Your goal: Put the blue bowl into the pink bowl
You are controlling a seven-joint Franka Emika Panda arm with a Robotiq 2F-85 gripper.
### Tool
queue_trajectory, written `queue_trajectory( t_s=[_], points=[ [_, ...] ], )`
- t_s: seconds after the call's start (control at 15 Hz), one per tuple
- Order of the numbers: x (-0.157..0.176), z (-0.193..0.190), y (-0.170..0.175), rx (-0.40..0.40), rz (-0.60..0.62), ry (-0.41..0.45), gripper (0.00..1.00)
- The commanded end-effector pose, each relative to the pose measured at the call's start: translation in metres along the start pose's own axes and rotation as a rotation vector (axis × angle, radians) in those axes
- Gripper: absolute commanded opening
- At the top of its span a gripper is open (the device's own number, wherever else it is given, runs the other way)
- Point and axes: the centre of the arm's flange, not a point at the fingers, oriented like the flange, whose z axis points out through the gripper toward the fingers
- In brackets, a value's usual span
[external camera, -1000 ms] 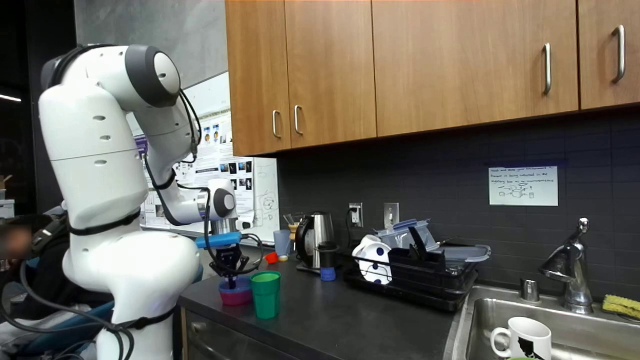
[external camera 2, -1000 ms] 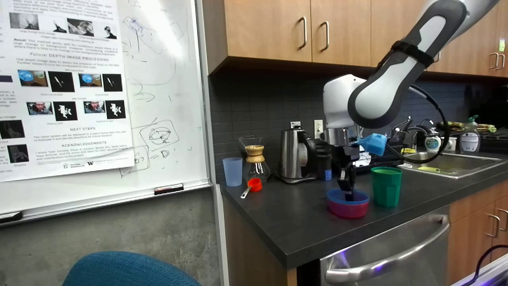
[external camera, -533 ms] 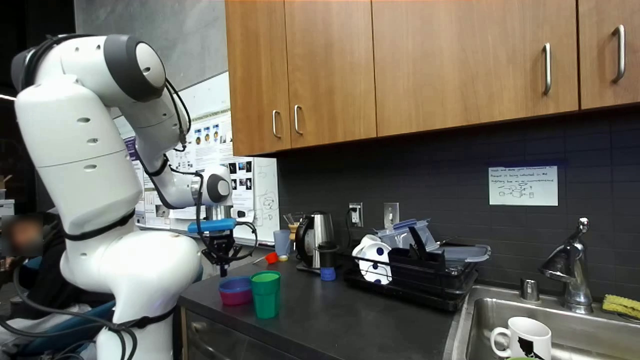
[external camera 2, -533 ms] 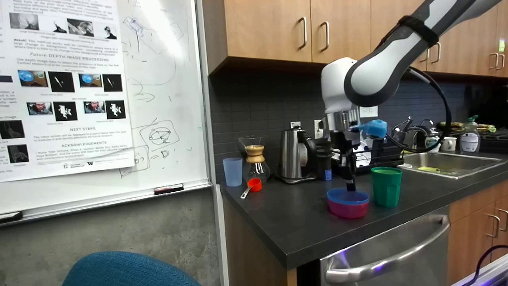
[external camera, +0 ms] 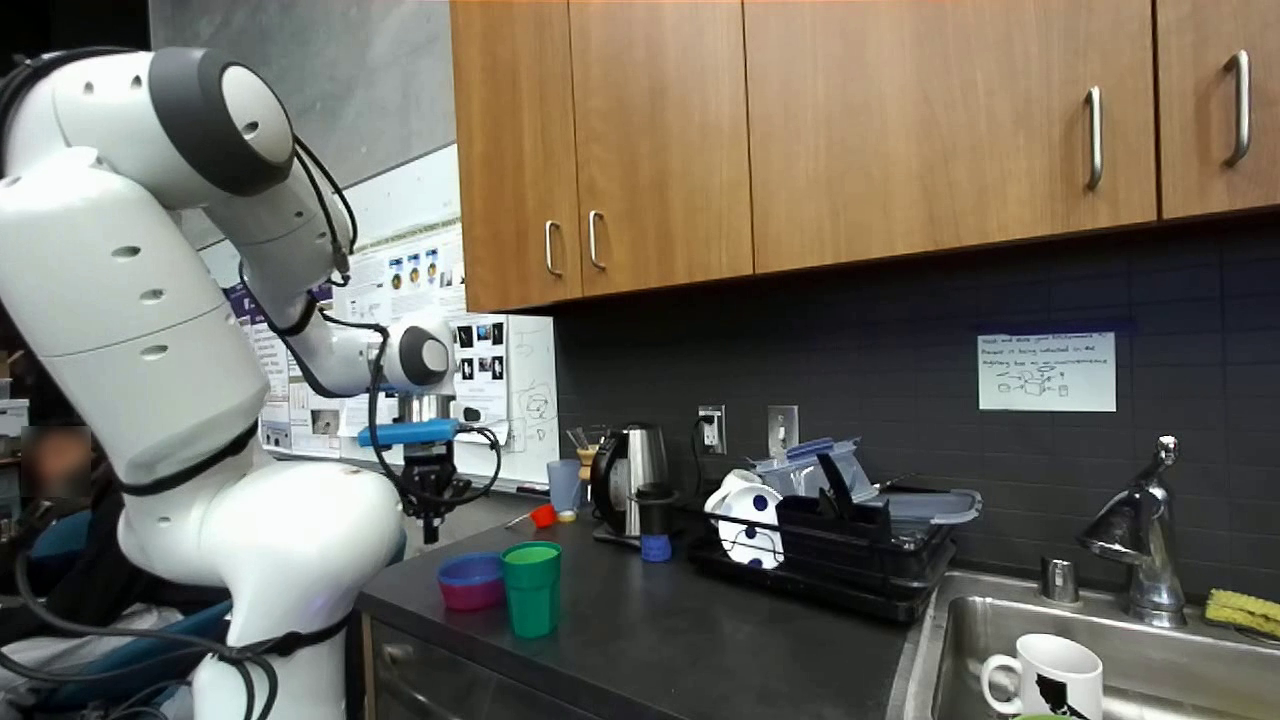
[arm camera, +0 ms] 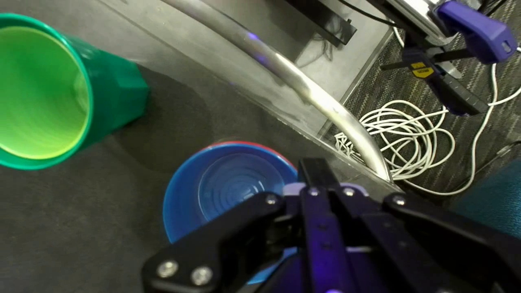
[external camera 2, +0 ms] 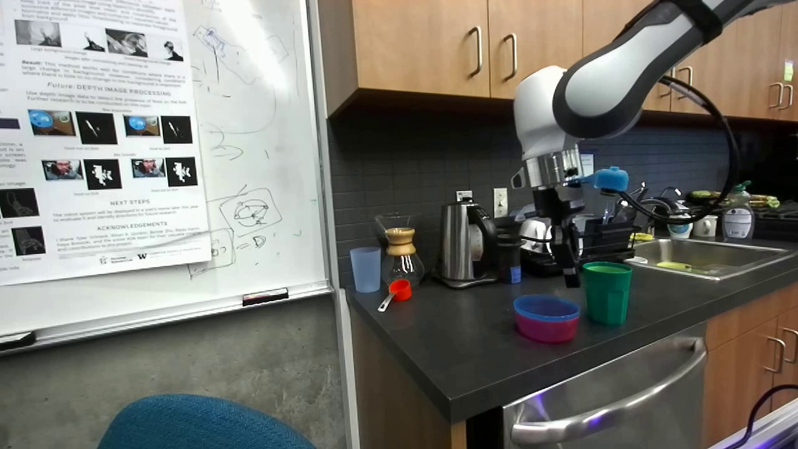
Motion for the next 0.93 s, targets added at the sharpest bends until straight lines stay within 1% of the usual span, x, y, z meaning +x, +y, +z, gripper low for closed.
queue_trajectory(
  t_s=[0.0, 0.33, 0.53, 0.6, 0.67, 0.73, 0.8, 0.87],
  points=[
    [-0.040, -0.006, 0.005, 0.023, 0.018, 0.004, 0.00],
    [-0.083, -0.008, 0.016, 0.038, 0.050, 0.003, 0.00],
    [-0.101, -0.020, 0.022, 0.050, 0.069, 0.014, 0.00],
    [-0.106, -0.024, 0.022, 0.049, 0.071, 0.020, 0.26],
    [-0.068, -0.029, 0.019, 0.036, 0.071, -0.002, 0.02],
    [-0.073, -0.035, 0.020, 0.038, 0.075, 0.005, 0.07],
    [-0.077, -0.039, 0.021, 0.038, 0.077, 0.013, 0.15],
    [-0.078, -0.041, 0.021, 0.037, 0.077, 0.018, 0.21]
  ],
)
